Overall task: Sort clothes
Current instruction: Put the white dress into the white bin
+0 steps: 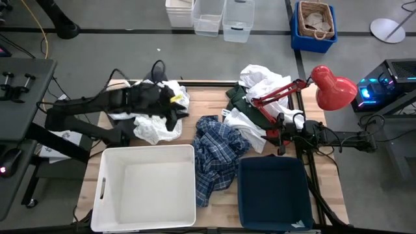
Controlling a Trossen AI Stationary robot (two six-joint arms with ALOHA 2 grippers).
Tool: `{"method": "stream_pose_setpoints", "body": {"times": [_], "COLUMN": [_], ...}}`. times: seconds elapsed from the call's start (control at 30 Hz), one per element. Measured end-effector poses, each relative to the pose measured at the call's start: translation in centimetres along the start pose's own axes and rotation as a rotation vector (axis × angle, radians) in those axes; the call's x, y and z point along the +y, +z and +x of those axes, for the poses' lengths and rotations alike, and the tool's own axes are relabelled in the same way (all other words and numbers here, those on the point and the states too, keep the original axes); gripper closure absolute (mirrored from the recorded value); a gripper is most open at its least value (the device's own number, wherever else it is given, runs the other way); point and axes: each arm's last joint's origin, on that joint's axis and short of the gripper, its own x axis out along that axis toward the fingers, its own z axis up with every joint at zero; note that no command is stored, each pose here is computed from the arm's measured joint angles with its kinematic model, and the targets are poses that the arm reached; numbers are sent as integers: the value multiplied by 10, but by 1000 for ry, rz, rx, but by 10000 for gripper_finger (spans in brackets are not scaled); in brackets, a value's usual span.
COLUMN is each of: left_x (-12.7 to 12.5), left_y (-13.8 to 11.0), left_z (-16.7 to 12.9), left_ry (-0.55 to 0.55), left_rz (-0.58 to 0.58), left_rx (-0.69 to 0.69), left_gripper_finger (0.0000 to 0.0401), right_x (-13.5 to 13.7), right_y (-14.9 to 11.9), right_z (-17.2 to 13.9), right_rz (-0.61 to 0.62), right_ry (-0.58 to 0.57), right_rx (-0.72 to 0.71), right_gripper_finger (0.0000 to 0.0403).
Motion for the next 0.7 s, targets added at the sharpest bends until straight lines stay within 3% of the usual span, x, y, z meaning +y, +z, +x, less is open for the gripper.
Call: {"method": "stream_pose_setpoints", "body": {"times": [0.1,0.2,0.33,0.43,0.7], "left_x": [22,50,79,96,128], "left_y": [-11,-31,-39,-37,-44], "left_z": [5,14,29,40,81], "left_ry": [197,436,678,707,662], "left_rz": [-41,-210,-337,-319,-228], "left_rx": [236,468,577,617,855], "left_gripper_finger": [176,146,136,135,135], "right_x": [0,0,0,0,0], "right_y": [0,0,0,0,0], "right_z": [0,0,0,0,0], "right_rz": [0,0,0,0,0], "right_ry": [0,0,0,0,0], "right_rx": [0,0,0,0,0], "right_gripper_finger": [224,224,224,224,224]}}
